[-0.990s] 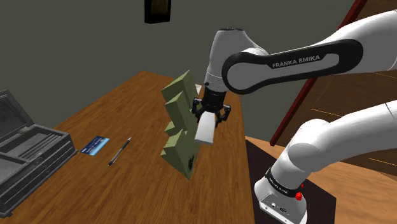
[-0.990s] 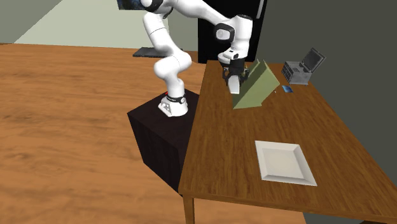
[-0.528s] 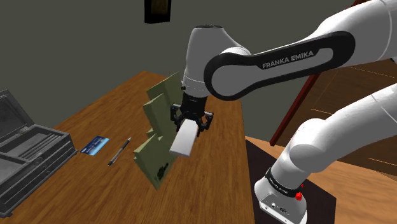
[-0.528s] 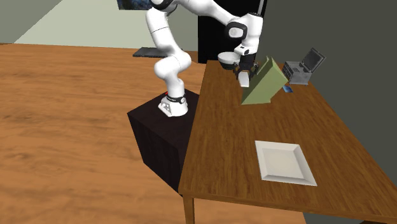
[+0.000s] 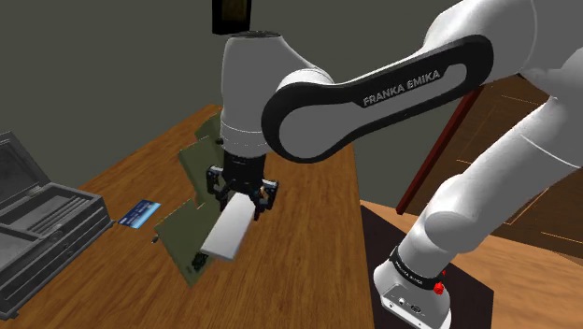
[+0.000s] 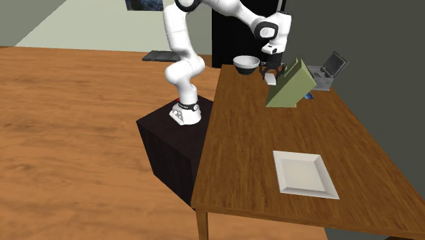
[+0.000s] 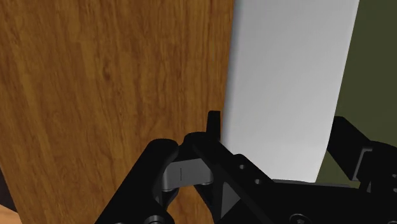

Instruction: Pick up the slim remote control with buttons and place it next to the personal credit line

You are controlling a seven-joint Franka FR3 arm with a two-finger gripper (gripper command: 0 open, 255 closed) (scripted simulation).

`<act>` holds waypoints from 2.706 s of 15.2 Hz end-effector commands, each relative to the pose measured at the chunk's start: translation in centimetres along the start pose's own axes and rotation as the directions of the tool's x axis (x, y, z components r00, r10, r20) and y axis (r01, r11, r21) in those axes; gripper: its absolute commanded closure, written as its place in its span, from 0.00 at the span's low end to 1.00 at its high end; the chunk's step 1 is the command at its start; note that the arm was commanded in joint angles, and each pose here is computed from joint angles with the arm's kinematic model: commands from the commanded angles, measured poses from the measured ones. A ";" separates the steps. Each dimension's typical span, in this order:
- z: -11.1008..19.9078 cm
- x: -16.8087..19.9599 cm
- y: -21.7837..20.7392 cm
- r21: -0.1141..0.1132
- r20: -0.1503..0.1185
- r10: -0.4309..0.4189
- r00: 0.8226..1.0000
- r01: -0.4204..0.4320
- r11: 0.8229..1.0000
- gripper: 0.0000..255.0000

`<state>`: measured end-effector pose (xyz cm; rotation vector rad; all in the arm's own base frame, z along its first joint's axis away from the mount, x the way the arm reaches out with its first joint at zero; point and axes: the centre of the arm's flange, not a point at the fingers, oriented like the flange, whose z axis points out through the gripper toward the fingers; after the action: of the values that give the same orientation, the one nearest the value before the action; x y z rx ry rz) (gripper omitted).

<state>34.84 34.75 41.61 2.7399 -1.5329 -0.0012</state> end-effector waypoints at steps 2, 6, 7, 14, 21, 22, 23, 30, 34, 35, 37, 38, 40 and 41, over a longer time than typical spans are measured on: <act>0.2 -3.8 -2.3 -0.006 0.008 -0.013 1.000 0.013 1.000 1.00; 0.1 -8.1 -5.4 -0.006 0.008 -0.013 1.000 0.013 1.000 1.00; 0.1 -9.2 -6.1 -0.006 0.008 -0.013 1.000 0.013 1.000 1.00; 2.2 -13.1 -8.9 -0.006 0.008 -0.013 1.000 0.013 1.000 1.00; 5.9 -13.1 -8.9 -0.006 0.008 -0.013 1.000 0.013 1.000 1.00; 6.4 -13.1 -8.9 -0.006 0.008 -0.013 1.000 0.013 1.000 1.00; 6.9 -13.1 -8.9 -0.006 0.008 -0.013 1.000 0.013 1.000 1.00; 7.5 -13.1 -8.9 -0.006 0.008 -0.013 1.000 0.013 1.000 1.00; 7.4 -13.1 -8.9 -0.006 0.008 -0.013 1.000 0.013 1.000 0.00; 7.4 -13.1 -9.0 -0.006 0.008 -0.013 1.000 0.013 1.000 0.00; 7.5 -13.1 -9.0 -0.006 0.008 -0.013 1.000 0.013 1.000 0.00; 7.5 -13.1 -8.9 -0.006 0.008 -0.013 1.000 0.013 1.000 0.00; 4.9 -13.1 -8.9 -0.006 0.008 -0.013 1.000 0.013 1.000 0.00; 3.6 -13.1 -8.9 -0.006 0.008 -0.013 1.000 0.013 1.000 0.00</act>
<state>35.40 50.43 36.78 2.7494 -1.5153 -0.0155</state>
